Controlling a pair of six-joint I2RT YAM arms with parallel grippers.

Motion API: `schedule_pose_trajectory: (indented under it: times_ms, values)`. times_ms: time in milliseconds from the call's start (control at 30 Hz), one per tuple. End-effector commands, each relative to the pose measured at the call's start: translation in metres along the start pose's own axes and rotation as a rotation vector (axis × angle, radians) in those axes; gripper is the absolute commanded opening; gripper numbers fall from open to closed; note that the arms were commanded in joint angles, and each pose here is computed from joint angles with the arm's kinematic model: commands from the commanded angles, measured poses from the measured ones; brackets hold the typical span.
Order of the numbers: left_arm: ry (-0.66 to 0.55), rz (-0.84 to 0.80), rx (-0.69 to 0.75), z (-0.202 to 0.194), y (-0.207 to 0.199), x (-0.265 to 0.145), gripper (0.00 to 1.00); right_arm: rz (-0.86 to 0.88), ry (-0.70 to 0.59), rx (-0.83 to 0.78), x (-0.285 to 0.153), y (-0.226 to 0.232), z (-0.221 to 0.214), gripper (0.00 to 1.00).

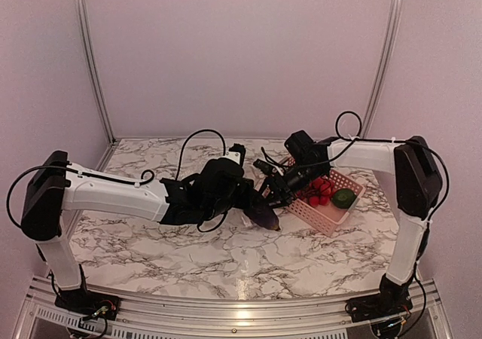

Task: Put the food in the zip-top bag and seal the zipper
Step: Place the fake vegetable in the zipper food storage bag.

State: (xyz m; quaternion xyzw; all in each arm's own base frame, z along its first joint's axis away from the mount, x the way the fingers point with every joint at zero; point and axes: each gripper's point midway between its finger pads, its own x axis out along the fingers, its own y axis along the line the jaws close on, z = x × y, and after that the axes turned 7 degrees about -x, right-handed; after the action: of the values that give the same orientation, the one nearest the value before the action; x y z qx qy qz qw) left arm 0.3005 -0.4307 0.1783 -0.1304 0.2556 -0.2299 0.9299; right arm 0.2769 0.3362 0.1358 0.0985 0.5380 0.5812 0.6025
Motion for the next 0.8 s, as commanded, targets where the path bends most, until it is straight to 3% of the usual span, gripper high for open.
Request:
schedule_pose_trajectory:
  times_ms: [0, 233, 467, 633, 767]
  values:
    - [0.159, -0.055, 0.126, -0.049, -0.019, 0.006, 0.00, 0.197, -0.095, 0.044, -0.015, 0.019, 0.026, 0.21]
    - [0.221, -0.038, 0.166, -0.068, -0.013, 0.007, 0.00, 0.317, -0.125, 0.181, -0.017, 0.009, 0.020, 0.13]
    - [0.268, 0.029, 0.204, -0.083, 0.005, 0.006, 0.00, 0.419, -0.132, 0.151, -0.028, 0.028, 0.028, 0.13]
    - [0.237, 0.081, 0.245, -0.073, 0.021, 0.001, 0.00, 0.366, -0.174, 0.163, -0.031, 0.021, 0.023, 0.11]
    - [0.234, -0.024, 0.225, -0.066, 0.002, -0.003, 0.00, 0.303, -0.230, 0.178, -0.041, 0.011, 0.035, 0.15]
